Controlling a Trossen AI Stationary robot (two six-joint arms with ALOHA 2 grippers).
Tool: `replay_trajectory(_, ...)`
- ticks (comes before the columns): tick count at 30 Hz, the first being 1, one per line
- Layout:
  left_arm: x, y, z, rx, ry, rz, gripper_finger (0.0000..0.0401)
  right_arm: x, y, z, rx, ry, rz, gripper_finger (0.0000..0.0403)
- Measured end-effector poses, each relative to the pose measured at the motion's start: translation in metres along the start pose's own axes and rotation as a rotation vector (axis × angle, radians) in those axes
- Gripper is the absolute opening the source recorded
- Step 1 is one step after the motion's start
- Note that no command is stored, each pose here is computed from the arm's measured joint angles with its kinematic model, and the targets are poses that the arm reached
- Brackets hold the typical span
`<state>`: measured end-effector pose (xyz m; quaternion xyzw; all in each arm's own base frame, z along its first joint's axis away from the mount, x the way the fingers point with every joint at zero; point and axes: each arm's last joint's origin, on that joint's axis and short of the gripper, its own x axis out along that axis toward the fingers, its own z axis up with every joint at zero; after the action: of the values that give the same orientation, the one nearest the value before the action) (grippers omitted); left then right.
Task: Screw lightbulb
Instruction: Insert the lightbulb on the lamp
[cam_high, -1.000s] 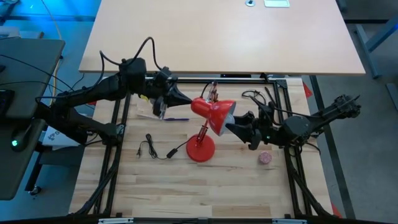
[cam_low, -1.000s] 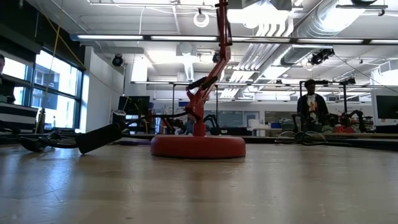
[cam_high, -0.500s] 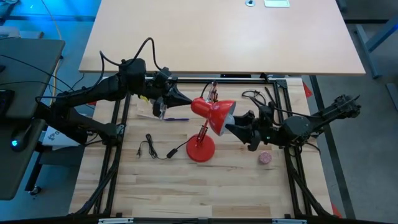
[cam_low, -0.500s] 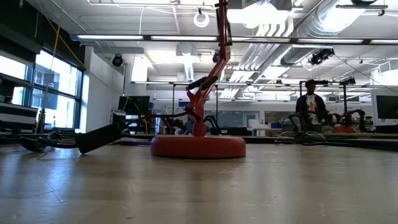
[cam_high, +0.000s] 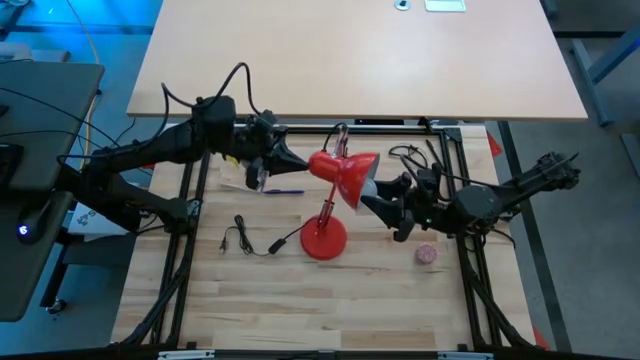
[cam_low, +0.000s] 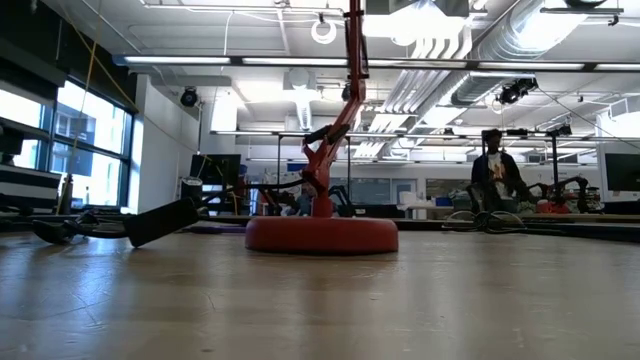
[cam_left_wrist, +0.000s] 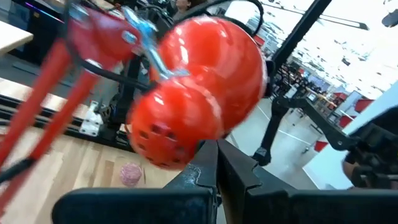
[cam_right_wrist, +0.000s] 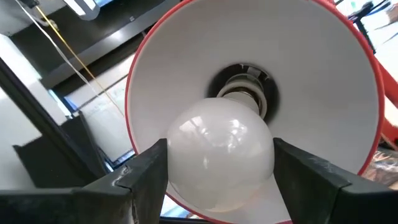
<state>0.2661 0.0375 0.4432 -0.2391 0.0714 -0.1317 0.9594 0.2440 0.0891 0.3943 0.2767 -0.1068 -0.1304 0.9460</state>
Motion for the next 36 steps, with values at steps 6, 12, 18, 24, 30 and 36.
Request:
replay_trajectory(6, 0.001, 0.0, -0.001, -0.003, 0.005, -0.001, 0.0, 0.0, 0.0, -0.001, -0.075, 0.022, 0.019, 0.025)
replay_trajectory(12, 0.001, 0.0, -0.001, -0.033, 0.004, 0.002, 0.0, 0.0, 0.0, -0.002, -0.093, 0.034, 0.033, 0.025)
replay_trajectory(18, -0.006, -0.007, 0.0, -0.055, 0.002, -0.018, 0.0, -0.003, 0.0, 0.001, -0.121, 0.046, 0.053, 0.025)
replay_trajectory(24, -0.019, -0.015, 0.006, -0.038, -0.051, 0.002, 0.0, -0.009, -0.003, 0.007, -0.193, 0.055, 0.047, 0.025)
replay_trajectory(30, -0.029, -0.012, 0.01, -0.012, -0.102, 0.089, 0.0, -0.01, 0.0, 0.017, -0.218, 0.102, 0.02, 0.025)
replay_trajectory(36, -0.028, -0.001, 0.004, -0.038, -0.043, 0.161, 0.0, -0.013, 0.006, 0.035, -0.304, 0.159, 0.003, 0.025)
